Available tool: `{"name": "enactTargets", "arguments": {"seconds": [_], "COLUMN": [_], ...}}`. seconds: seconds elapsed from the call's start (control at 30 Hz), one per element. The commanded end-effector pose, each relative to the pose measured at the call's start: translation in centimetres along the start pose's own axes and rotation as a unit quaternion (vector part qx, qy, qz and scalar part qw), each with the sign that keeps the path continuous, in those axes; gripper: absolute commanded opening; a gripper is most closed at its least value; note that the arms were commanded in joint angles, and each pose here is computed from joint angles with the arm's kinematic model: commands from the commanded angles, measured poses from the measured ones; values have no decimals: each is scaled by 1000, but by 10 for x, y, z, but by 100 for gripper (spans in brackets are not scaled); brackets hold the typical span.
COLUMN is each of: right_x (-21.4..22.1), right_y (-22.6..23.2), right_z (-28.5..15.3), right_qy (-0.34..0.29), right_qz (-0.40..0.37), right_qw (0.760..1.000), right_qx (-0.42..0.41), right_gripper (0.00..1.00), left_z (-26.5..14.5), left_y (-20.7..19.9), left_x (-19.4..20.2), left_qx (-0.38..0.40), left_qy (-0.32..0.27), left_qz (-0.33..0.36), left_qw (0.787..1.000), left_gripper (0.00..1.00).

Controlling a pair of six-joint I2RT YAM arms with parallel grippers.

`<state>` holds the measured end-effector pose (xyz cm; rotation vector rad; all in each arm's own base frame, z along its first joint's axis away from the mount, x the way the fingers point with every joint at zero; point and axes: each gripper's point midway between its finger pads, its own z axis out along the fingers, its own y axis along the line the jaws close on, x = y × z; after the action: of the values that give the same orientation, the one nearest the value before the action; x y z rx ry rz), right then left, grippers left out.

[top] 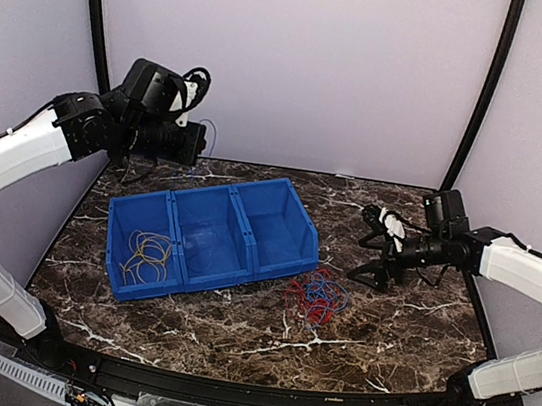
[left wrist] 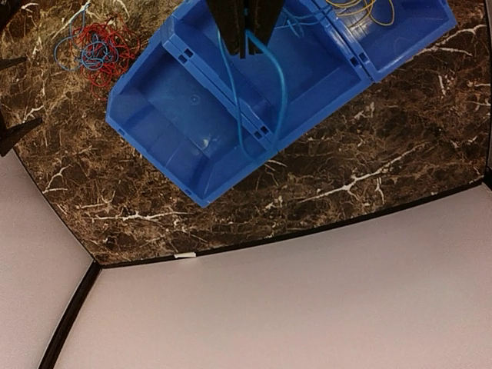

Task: Untangle the cables

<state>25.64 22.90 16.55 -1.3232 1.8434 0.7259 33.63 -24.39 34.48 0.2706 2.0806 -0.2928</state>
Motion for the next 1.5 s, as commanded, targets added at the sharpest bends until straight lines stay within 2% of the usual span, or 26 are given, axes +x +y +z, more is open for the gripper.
{"name": "enactTargets", "arguments": {"seconds": [0.0, 0.23, 0.7, 0.77, 0.8, 0.87, 1.17, 1.2, 1.23, 1.3, 1.37, 1.47], "right_x": [-3, -4, -5, -5, -5, -4, -2, -1, -1, -1, -4, -8], "right_y": [-2, -1, -10, -10, -11, -11, -14, -14, -15, -21, -39, -69], "right_z": [-1, 0, -4, -6, -6, -5, -4, -4, -4, -4, -9, -24], "right_qy": [-11, -10, -4, -5, -5, -4, 1, 2, 3, 4, 4, 3], "right_qz": [-14, -9, -18, -21, -21, -21, -20, -20, -21, -18, -8, -2], "right_qw": [1000, 1000, 999, 999, 999, 999, 999, 999, 999, 998, 994, 979], "right_qx": [2, -4, 27, 33, 34, 35, 40, 41, 43, 59, 110, 205], "right_gripper": [99, 99, 99, 99, 99, 99, 99, 99, 99, 99, 99, 99], "left_z": [6, 45, 103, 106, 106, 108, 96, 90, 89, 78, 67, 53], "left_y": [-11, -13, -4, -5, -5, -4, 2, 0, -1, -4, 3, 29], "left_x": [15, 71, 129, 131, 130, 131, 122, 116, 112, 100, 88, 74], "left_qx": [44, 45, 25, 27, 27, 24, 18, 26, 34, 51, 38, -27], "left_qy": [1, 56, 125, 130, 130, 130, 119, 110, 102, 78, 55, 19], "left_qz": [-42, -39, -44, -44, -44, -43, -48, -45, -43, -41, -43, -46], "left_qw": [998, 997, 991, 990, 990, 990, 992, 993, 993, 995, 997, 998], "left_gripper": [0, 0, 0, 7, 15, 24, 50, 56, 83, 97, 99, 99]}}
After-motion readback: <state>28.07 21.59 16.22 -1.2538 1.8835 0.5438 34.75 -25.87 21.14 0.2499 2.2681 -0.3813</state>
